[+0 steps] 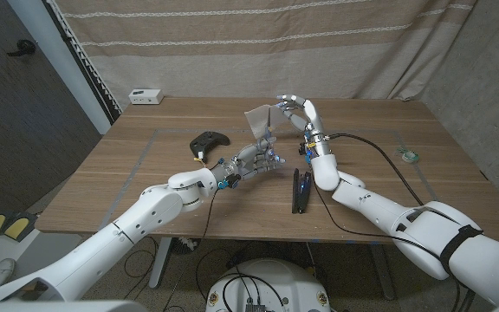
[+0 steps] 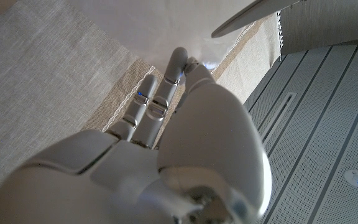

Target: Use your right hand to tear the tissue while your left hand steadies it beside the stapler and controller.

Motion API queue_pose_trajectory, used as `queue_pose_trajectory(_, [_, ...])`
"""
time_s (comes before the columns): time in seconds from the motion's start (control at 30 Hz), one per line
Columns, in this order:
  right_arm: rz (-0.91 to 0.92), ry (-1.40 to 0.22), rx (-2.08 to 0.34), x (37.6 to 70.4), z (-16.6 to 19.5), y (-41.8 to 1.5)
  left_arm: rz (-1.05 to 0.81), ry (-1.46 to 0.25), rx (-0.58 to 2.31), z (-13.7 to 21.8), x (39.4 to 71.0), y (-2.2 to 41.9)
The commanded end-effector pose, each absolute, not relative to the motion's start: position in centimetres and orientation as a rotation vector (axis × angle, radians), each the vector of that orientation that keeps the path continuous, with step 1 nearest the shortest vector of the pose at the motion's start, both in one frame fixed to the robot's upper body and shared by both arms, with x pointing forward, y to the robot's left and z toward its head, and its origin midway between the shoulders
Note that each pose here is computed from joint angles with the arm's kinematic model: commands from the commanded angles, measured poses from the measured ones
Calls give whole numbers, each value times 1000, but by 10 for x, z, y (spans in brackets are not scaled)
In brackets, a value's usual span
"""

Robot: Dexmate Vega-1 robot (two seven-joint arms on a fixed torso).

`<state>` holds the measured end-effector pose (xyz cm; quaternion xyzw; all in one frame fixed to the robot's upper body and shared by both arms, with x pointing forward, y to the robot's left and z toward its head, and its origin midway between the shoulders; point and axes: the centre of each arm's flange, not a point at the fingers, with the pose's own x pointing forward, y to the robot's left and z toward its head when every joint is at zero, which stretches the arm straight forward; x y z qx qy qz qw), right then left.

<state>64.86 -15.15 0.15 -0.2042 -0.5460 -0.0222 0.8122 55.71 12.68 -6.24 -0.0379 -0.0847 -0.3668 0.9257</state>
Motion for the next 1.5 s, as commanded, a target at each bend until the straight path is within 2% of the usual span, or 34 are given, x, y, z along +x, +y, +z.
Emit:
queue_pose_trajectory(0.03, [-58, -1142, -443, 653, 1, -152, -764, -168, -85, -65, 556, 128])
queue_pose_trajectory(0.77, [-100, -1115, -388, 649, 4, -157, -760, -198, -58, -63, 549, 141])
queue_pose_trajectory(1.5, [-140, -1068, -336, 644, -6, -153, -777, -222, -16, -74, 557, 169])
